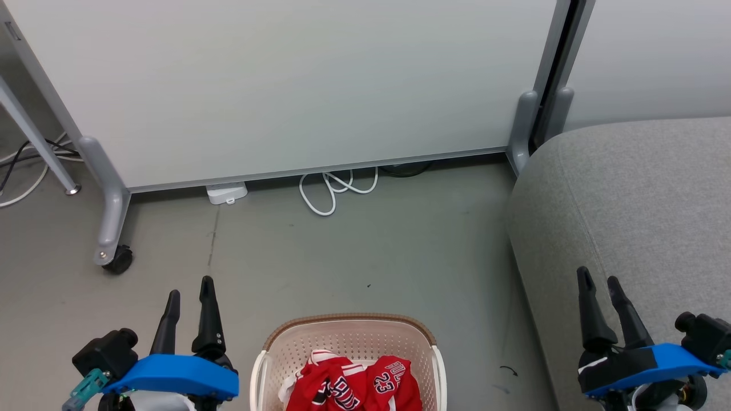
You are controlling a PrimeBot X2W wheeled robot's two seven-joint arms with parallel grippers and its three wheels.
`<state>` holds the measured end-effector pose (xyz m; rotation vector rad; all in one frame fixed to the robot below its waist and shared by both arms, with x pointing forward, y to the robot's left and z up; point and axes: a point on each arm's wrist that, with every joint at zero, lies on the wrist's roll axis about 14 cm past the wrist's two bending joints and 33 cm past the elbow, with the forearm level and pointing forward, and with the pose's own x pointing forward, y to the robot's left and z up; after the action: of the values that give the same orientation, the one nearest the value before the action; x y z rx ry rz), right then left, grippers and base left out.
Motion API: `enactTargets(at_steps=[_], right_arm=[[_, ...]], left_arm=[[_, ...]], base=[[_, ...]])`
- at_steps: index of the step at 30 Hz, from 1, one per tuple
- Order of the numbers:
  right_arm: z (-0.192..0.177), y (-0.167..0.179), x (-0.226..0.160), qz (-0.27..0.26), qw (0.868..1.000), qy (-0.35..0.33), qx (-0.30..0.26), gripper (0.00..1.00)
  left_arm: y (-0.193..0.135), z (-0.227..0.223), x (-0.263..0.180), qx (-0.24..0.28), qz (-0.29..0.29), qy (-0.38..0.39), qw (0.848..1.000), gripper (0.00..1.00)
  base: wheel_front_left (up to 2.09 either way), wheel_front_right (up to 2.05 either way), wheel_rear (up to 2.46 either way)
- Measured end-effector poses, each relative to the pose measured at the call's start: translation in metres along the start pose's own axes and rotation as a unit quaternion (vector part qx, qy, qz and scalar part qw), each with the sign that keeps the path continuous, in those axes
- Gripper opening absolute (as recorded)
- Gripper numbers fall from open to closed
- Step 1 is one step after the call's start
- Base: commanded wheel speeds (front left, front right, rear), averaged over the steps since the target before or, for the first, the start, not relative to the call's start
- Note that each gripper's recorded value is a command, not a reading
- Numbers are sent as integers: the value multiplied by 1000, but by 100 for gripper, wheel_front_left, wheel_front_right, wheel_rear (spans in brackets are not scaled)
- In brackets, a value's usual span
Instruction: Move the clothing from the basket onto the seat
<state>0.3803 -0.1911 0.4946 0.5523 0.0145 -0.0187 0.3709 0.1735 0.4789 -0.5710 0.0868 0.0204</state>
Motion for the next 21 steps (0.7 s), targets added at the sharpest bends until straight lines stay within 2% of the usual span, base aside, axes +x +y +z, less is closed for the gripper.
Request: enactTargets(at_steps=[8, 21], right_arm=[[0, 4, 0, 10, 998, 2, -57, 100], [-1, 7, -1, 20, 992, 2, -121, 100]], left_arm=[[-5, -1, -1, 58, -10, -3, 998, 100], [-7, -4, -2, 111, -18, -6, 994, 100]], base=[[0, 0, 0], [0, 0, 0]])
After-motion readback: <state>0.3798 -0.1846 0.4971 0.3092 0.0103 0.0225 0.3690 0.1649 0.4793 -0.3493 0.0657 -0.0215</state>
